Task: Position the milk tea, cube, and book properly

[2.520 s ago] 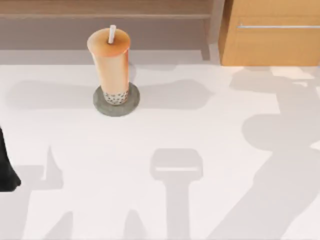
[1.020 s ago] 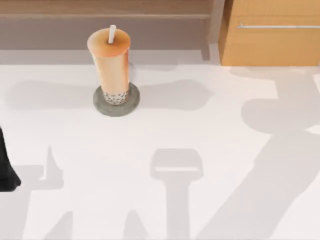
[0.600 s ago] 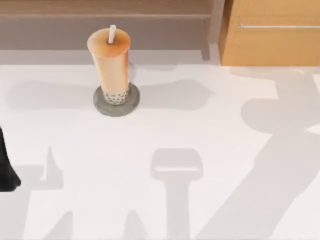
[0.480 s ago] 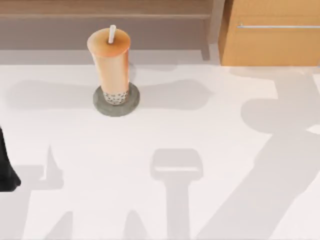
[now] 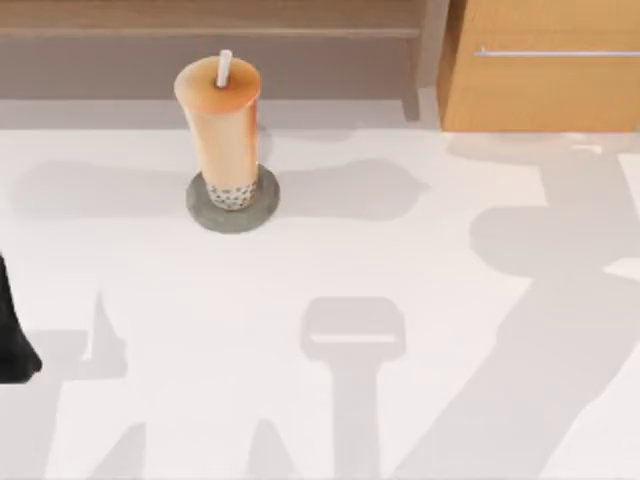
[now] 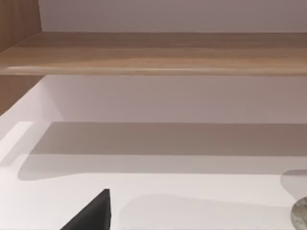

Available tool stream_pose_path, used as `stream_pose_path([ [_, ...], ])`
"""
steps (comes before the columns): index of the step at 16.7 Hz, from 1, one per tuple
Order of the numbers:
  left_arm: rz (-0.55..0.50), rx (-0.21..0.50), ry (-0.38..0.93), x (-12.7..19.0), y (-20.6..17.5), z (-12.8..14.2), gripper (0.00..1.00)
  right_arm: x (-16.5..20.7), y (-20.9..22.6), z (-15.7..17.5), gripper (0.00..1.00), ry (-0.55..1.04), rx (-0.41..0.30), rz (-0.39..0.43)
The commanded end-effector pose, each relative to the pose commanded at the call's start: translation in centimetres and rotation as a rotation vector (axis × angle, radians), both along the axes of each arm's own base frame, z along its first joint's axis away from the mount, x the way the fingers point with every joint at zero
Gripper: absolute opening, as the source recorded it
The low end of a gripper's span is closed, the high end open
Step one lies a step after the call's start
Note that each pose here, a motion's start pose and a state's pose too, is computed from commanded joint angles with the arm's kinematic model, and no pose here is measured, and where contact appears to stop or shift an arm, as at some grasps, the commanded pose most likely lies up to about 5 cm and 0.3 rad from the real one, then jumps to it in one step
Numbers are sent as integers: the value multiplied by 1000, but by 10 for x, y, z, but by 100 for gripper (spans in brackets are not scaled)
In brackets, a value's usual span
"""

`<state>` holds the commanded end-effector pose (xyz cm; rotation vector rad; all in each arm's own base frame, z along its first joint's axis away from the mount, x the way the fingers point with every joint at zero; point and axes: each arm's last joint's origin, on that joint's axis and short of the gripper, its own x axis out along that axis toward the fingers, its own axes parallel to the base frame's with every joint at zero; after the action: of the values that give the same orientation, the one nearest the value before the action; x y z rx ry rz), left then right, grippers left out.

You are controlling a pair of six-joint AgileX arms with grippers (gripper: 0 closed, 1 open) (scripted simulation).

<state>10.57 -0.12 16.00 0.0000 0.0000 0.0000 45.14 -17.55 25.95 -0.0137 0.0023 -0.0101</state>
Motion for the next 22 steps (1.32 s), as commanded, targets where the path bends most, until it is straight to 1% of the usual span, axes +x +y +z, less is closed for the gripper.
stream_pose_path([
  [3, 0, 0, 0, 0, 0, 0, 100, -1, 1, 3, 0, -9, 8, 5],
  [5, 0, 0, 0, 0, 0, 0, 100, -13, -2, 16, 0, -38, 42, 0],
  [7, 0, 0, 0, 0, 0, 0, 100, -33, -9, 31, 0, -70, 106, -14],
  [10, 0, 0, 0, 0, 0, 0, 100, -75, -21, 44, 0, -106, 252, -48],
  [13, 0, 0, 0, 0, 0, 0, 100, -119, -30, 41, 0, -119, 445, -92],
  [16, 0, 0, 0, 0, 0, 0, 100, -158, -33, 15, 0, -92, 680, -141],
  [18, 0, 0, 0, 0, 0, 0, 100, -176, -30, -16, 0, -41, 860, -179],
  [22, 0, 0, 0, 0, 0, 0, 100, -204, -10, -98, 0, 146, 1236, -284],
])
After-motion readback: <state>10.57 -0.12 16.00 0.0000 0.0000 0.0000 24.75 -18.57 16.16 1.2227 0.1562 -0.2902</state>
